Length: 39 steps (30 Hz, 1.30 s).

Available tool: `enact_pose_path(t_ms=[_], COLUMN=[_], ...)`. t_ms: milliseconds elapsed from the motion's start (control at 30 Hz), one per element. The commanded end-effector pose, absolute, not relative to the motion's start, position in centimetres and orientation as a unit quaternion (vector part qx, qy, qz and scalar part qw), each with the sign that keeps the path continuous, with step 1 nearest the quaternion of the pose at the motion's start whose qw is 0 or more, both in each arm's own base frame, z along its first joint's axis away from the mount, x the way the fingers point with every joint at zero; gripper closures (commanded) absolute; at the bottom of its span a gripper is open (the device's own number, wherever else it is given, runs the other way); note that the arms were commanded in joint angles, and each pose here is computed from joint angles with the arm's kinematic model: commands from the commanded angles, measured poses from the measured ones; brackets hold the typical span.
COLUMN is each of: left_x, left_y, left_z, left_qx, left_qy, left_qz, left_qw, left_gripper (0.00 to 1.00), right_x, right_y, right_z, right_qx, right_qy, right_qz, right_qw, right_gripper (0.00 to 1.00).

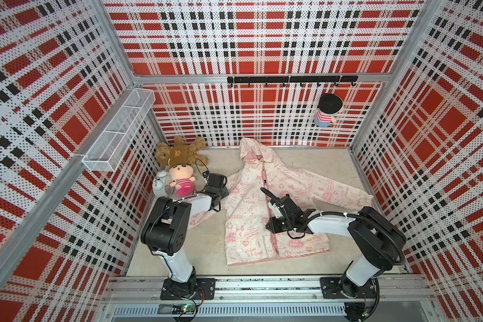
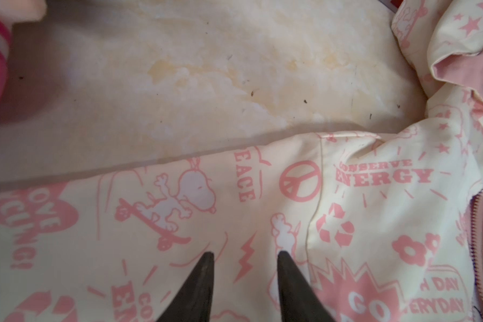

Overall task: Unzip the jacket
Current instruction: Smooth out the jacket at the center of the board.

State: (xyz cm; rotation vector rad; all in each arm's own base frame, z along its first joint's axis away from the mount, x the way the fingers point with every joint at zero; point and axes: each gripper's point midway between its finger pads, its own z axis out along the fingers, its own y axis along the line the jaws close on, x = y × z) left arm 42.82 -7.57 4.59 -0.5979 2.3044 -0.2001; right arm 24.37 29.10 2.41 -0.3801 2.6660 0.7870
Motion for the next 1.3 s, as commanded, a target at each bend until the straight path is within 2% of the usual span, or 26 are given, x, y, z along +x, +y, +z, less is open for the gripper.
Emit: enact_pose_path(t_ms=[0, 267, 500, 600, 700, 833, 1000, 1100, 1267], left_x=[43.0, 42.0, 40.9, 40.4, 40.2, 39.9, 40.4, 41.7, 44.3], left_y=[-6.4, -4.6, -2.4, -1.4, -0.5, 0.0, -1.4, -3.8, -9.5], left_z=[4.3, 3.6, 3.5, 4.2, 6.5, 10.9, 16.6, 17.9, 16.7], left_qx=[-0.255, -0.269, -0.282, -0.287, -0.291, -0.287, -0.274, -0.251, -0.201], left_qy=[0.887, 0.884, 0.88, 0.875, 0.862, 0.834, 0.794, 0.798, 0.827], left_qz=[-0.092, -0.068, -0.046, -0.035, -0.028, -0.031, -0.086, -0.114, -0.145], left_qw=[0.373, 0.377, 0.379, 0.388, 0.415, 0.47, 0.536, 0.536, 0.504], left_gripper=[0.6, 0.63, 0.65, 0.66, 0.65, 0.57, 0.49, 0.43, 0.39], right_x=[22.6, 19.2, 15.4, 15.6, 17.6, 21.6, 29.8, 34.2, 39.8], right_y=[26.7, 25.1, 27.1, 27.9, 28.0, 27.2, 23.7, 21.5, 18.5], right_z=[0.7, -1.1, -1.9, -0.7, 2.2, 7.1, 13.2, 14.5, 13.6], right_qx=[-0.115, -0.113, -0.118, -0.128, -0.15, -0.167, -0.126, -0.098, -0.057], right_qy=[0.954, 0.96, 0.954, 0.95, 0.949, 0.943, 0.926, 0.924, 0.927], right_qz=[0.234, 0.219, 0.255, 0.26, 0.232, 0.197, 0.199, 0.19, 0.173], right_qw=[0.151, 0.13, 0.103, 0.113, 0.153, 0.21, 0.295, 0.317, 0.327], right_gripper=[0.79, 0.8, 0.81, 0.81, 0.78, 0.74, 0.67, 0.63, 0.56])
